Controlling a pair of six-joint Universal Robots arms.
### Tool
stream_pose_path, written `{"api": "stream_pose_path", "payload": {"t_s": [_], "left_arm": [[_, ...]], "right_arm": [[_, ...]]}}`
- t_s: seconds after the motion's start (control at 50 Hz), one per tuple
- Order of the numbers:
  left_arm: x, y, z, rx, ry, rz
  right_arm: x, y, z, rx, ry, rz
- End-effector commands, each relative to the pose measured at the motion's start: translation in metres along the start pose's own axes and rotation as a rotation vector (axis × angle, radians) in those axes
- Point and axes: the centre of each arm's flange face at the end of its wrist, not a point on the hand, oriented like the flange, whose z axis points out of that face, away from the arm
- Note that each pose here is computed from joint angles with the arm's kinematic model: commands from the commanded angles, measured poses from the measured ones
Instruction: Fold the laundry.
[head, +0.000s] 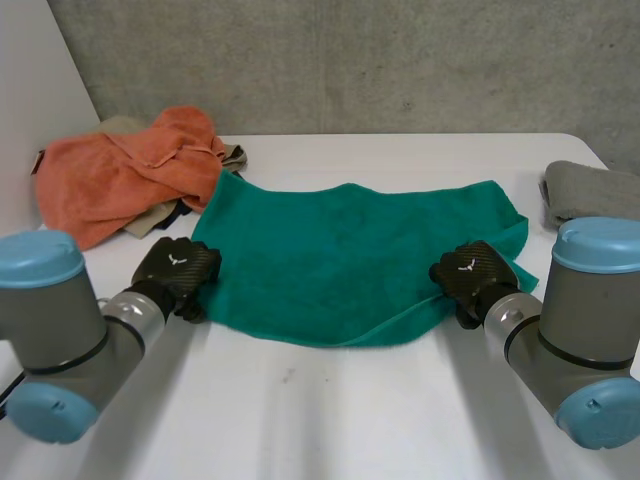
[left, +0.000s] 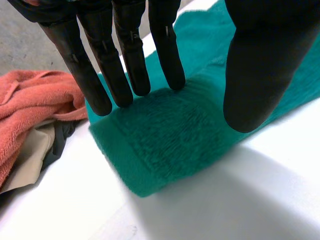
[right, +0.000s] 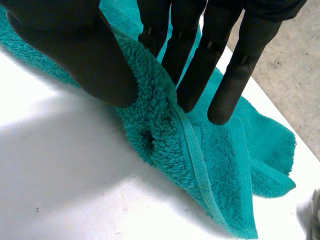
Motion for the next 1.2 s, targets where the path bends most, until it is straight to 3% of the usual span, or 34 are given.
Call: {"api": "stream_pose_path", "payload": {"t_s": [0.02,0.24,0.38,0.52,0.64,0.72,0.8,0.92,1.2], "left_arm": [[-0.003,0.009,0.027,-0.019,-0.006,0.091],[-0.010,0.002,0.040,-0.002,-0.059,0.111],[-0.016,-0.026,0.014,0.053,-0.081,0.108],[-0.021,-0.032,0.000,0.064,-0.097,0.111],[-0.020,-0.030,-0.003,0.053,-0.094,0.107],[-0.020,-0.030,-0.007,0.055,-0.095,0.107],[-0.021,-0.034,-0.011,0.064,-0.100,0.105],[-0.021,-0.035,-0.013,0.069,-0.102,0.101],[-0.024,-0.040,-0.011,0.085,-0.110,0.102]], "right_arm": [[0.000,0.003,0.000,-0.007,0.000,0.003],[0.002,0.001,0.000,-0.006,0.006,0.002],[0.002,-0.004,-0.013,-0.030,-0.022,-0.014],[0.029,-0.037,-0.038,-0.041,-0.028,0.032],[0.079,-0.050,-0.032,-0.027,0.078,0.079],[0.097,-0.052,-0.028,-0.047,0.060,0.065],[0.091,-0.033,-0.006,-0.134,-0.029,0.039],[0.104,-0.014,0.001,-0.196,-0.014,0.073],[0.066,0.049,0.003,-0.181,-0.061,0.364]]}}
